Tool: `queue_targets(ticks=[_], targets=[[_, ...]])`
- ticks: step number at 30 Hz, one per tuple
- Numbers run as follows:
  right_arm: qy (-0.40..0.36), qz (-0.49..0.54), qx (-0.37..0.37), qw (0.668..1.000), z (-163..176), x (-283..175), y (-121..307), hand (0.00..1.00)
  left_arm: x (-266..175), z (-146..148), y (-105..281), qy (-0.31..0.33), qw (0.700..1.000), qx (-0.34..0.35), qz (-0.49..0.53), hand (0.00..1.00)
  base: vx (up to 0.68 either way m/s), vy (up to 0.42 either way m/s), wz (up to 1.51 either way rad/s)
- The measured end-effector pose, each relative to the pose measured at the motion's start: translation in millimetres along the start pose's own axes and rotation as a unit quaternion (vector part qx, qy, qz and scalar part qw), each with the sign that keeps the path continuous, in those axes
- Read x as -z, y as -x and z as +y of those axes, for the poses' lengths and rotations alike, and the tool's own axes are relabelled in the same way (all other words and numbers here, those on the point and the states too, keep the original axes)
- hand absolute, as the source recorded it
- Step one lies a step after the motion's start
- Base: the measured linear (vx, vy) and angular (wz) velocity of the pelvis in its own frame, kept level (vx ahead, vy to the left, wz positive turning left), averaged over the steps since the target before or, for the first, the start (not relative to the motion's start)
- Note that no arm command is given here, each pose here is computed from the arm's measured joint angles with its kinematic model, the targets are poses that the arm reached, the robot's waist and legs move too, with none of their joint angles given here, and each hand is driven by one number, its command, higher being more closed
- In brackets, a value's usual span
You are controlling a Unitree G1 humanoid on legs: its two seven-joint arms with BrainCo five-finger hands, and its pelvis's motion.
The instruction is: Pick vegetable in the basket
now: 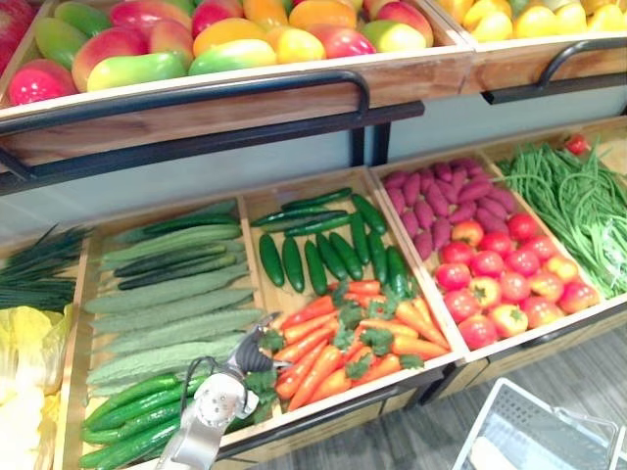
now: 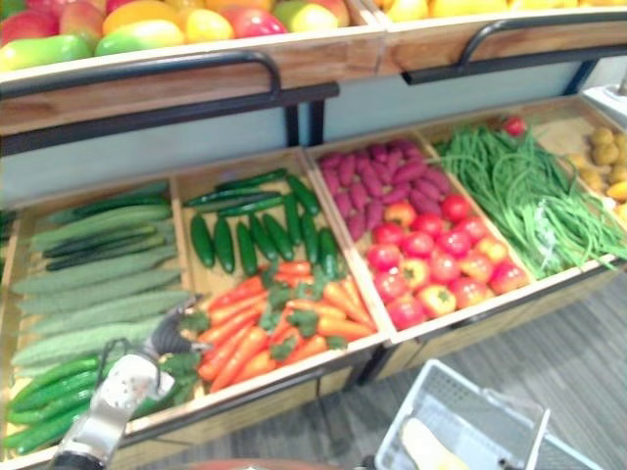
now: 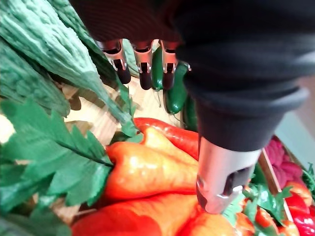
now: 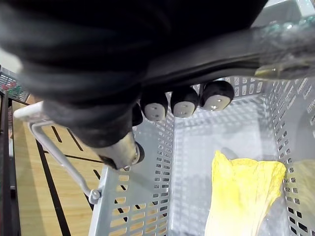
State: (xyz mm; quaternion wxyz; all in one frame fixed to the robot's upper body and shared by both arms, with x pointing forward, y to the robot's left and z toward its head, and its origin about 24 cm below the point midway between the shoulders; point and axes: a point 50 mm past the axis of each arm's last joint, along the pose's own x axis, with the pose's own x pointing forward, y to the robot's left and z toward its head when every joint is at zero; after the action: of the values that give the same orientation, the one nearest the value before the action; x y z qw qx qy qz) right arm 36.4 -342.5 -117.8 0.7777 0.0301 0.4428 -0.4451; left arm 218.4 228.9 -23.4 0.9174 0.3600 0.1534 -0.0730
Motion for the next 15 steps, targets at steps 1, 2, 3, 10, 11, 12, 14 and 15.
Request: queue_targets(ticks=[1, 2, 3, 10, 11, 12, 14, 15], targets=[[0.001, 0.0, -0.002, 1.0, 1.2, -0.3, 0.0, 1.0, 1.2, 0.0, -1.1, -0.001, 1.0, 0.0, 0.005, 0.0, 0.0, 0.0, 0.0], [-0.001, -0.001, -0.005, 1.0, 4.3, -1.3, -0.1, 1.0, 4.1, -1.1, -4.4, -0.001, 1.0, -0.001, 0.015, 0.0, 0.0, 0.0, 0.0], [-0.002, -0.002, -0.006, 1.0, 5.4, -1.9, -0.1, 1.0, 4.4, -2.1, -6.3, 0.001, 1.0, -0.007, 0.019, 0.0, 0.0, 0.0, 0.0], [-0.004, -0.009, -0.014, 1.0, 12.4, -8.1, -1.1, 1.0, -0.1, 0.6, -20.4, -0.009, 0.999, -0.027, 0.022, 0.0, -0.01, -0.006, -0.04], [-0.003, -0.009, -0.014, 1.0, 12.5, -7.8, -1.0, 1.0, -0.3, 1.4, -22.5, -0.009, 0.999, -0.03, 0.024, 0.0, 0.0, -0.007, -0.03], [-0.003, -0.009, -0.014, 1.0, 12.5, -7.8, -1.1, 1.0, -0.8, 2.4, -23.6, -0.009, 0.999, -0.033, 0.023, 0.0, 0.0, -0.006, -0.04], [-0.004, -0.01, -0.014, 1.0, 13.2, -8.6, -1.2, 1.0, -1.8, 2.8, -23.9, -0.009, 0.999, -0.037, 0.021, 0.0, 0.01, -0.006, -0.05], [-0.004, -0.009, -0.014, 1.0, 12.9, -8.4, -1.2, 1.0, -1.9, 2.6, -24.0, -0.01, 0.999, -0.037, 0.021, 0.0, 0.02, -0.007, -0.03]])
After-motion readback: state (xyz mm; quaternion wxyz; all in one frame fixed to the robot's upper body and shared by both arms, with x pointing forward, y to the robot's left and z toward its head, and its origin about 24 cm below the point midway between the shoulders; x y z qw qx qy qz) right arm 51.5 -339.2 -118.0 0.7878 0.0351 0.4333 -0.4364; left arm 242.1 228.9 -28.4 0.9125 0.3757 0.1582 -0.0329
